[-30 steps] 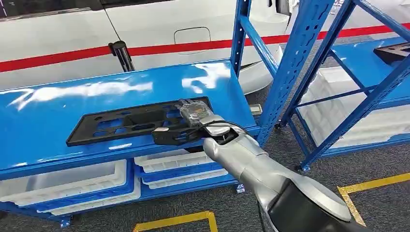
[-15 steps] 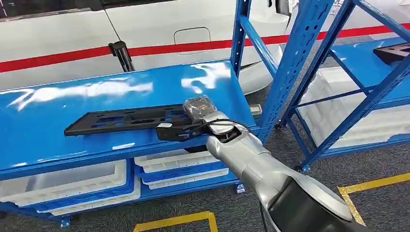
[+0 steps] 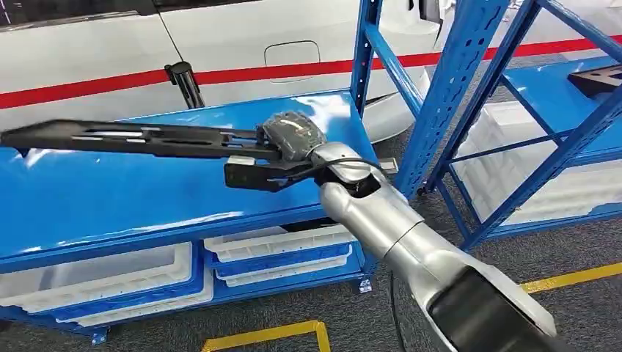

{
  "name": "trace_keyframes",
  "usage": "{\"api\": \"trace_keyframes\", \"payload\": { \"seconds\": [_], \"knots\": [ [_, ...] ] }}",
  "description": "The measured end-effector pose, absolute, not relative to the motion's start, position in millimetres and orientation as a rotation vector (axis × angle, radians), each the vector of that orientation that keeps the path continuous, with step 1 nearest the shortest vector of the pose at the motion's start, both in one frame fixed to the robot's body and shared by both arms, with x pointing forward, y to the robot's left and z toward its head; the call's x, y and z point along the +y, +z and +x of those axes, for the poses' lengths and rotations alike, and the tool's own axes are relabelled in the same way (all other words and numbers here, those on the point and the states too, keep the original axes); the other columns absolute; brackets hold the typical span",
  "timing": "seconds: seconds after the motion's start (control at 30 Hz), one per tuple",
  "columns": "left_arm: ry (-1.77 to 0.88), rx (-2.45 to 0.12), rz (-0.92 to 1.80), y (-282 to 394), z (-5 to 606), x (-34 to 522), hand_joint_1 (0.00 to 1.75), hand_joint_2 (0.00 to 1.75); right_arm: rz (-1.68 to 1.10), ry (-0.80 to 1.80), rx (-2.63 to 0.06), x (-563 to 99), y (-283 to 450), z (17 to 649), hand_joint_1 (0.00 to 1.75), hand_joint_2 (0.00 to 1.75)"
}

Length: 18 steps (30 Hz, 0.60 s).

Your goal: Take the parts from the cabinet and place them on the table.

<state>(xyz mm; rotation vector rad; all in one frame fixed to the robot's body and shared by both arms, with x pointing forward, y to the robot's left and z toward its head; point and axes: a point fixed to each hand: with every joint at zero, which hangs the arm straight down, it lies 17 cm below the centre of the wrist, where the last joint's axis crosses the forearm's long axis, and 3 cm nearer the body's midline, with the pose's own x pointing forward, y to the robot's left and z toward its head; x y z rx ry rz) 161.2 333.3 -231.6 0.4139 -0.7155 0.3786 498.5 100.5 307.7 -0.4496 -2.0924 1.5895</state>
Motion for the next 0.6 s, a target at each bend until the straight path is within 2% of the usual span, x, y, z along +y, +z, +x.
{"api": "trace_keyframes", "payload": {
  "seconds": [0.27, 0.6],
  "knots": [
    [0.404, -0.662, 0.399, -238, 154, 332, 0.00, 1.75, -0.432, 1.479, -2.300, 90, 370, 470, 1.75, 1.75],
    [0.379, -0.555, 0.363, -250, 142, 324, 0.00, 1.75, -0.412, 1.470, -2.281, 80, 344, 465, 1.75, 1.75]
  ]
}}
